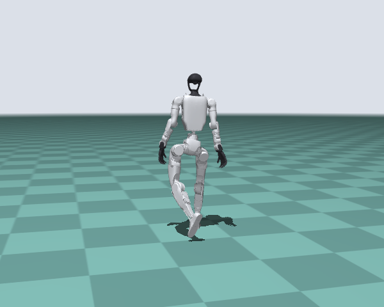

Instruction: Walk run

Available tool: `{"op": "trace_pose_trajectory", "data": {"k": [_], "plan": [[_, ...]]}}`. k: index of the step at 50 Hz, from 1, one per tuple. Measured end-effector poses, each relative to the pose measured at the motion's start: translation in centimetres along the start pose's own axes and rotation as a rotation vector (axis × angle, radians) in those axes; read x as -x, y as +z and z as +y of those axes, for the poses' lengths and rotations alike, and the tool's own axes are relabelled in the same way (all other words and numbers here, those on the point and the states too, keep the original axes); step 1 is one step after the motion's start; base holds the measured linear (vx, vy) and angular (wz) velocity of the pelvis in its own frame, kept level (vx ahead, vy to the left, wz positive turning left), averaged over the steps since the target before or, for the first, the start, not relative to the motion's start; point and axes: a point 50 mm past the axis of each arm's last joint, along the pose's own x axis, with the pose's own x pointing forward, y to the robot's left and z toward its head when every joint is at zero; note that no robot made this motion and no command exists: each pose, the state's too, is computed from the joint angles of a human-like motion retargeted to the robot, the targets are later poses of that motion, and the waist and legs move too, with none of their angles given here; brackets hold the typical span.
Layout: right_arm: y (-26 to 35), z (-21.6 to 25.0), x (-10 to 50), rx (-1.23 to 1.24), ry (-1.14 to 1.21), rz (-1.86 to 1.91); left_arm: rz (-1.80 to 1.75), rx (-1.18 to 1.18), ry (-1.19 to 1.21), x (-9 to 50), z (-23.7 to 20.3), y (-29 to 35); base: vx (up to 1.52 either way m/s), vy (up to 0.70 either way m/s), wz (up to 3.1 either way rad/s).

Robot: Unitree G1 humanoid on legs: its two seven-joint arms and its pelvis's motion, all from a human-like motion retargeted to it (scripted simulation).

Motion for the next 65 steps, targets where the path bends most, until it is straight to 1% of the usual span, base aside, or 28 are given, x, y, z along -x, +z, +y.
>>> {"op": "trace_pose_trajectory", "data": {"k": [3,5,8,13,16,18,20,22,25,29,33,35,42,45,47,50,55,60,65], "plan": [[2.2,0.7,0.2,-0.026,-0.028,-0.078,0.142,-0.042,-0.153,0.6,-2.1,-3.4,1.0,-0.24,0.29],[3.7,0.9,0.5,-0.005,-0.089,-0.1,0.22,-0.035,-0.195,1.0,-3.8,-5.3,0.96,-0.19,-0.44],[6.4,-0.4,0.6,0.058,-0.184,-0.177,0.302,0.026,-0.234,1.9,-6.4,-7.6,1.16,-0.16,-0.64],[12.6,-3.7,1.0,0.24,-0.249,-0.409,0.41,0.194,-0.345,3.3,-10.0,-9.6,0.86,-0.05,-0.86],[15.8,-5.8,1.6,0.332,-0.272,-0.512,0.468,0.265,-0.407,3.8,-11.0,-9.9,0.96,0.05,-0.83],[16.9,-6.5,1.9,0.372,-0.28,-0.541,0.502,0.277,-0.433,4.0,-11.3,-10.1,1.13,0.09,-0.49],[16.9,-6.2,2.0,0.386,-0.284,-0.55,0.52,0.266,-0.445,4.1,-11.2,-10.3,1.1,0.1,-0.34],[15.2,-5.5,1.5,0.375,-0.27,-0.512,0.531,0.222,-0.436,4.1,-10.9,-10.5,1.52,0.22,-0.64],[11.9,-3.9,0.7,0.368,-0.222,-0.42,0.502,0.173,-0.393,3.3,-9.7,-9.5,1.41,0.2,-0.9],[8.7,-3.1,0.1,0.371,-0.166,-0.297,0.391,0.055,-0.262,1.5,-5.1,-6.9,1.08,0.17,-0.35],[6.7,-2.3,0.0,0.379,-0.128,-0.214,0.257,-0.032,-0.011,0.1,0.3,-2.9,0.86,0.11,0.61],[5.5,-1.8,-0.1,0.35,-0.112,-0.197,0.184,-0.061,0.066,-0.2,2.6,-0.7,0.87,0.06,1.52],[2.0,-0.1,0.1,0.261,-0.025,-0.096,-0.174,-0.134,0.193,0.8,10.2,9.0,1.01,-0.08,1.0],[0.9,0.6,0.2,0.201,0.032,-0.041,-0.321,-0.153,0.264,1.7,11.3,12.0,1.11,-0.15,0.56],[0.3,0.8,0.2,0.18,0.06,-0.011,-0.361,-0.136,0.282,1.5,10.5,12.2,1.28,-0.16,0.16],[-0.2,0.9,0.3,0.18,0.072,0.017,-0.295,-0.097,0.235,0.5,7.8,9.6,1.42,-0.18,0.12],[2.2,0.0,0.0,0.176,0.035,-0.065,-0.008,-0.082,0.006,-0.7,0.9,2.3,1.24,-0.13,0.11],[8.1,-2.9,-0.1,0.25,-0.102,-0.226,0.245,-0.135,-0.156,0.2,-2.3,-3.4,0.87,-0.11,-0.36],[14.8,-6.4,1.1,0.287,-0.272,-0.429,0.408,-0.068,-0.288,2.2,-6.9,-8.3,0.85,-0.03,-0.9]]}}
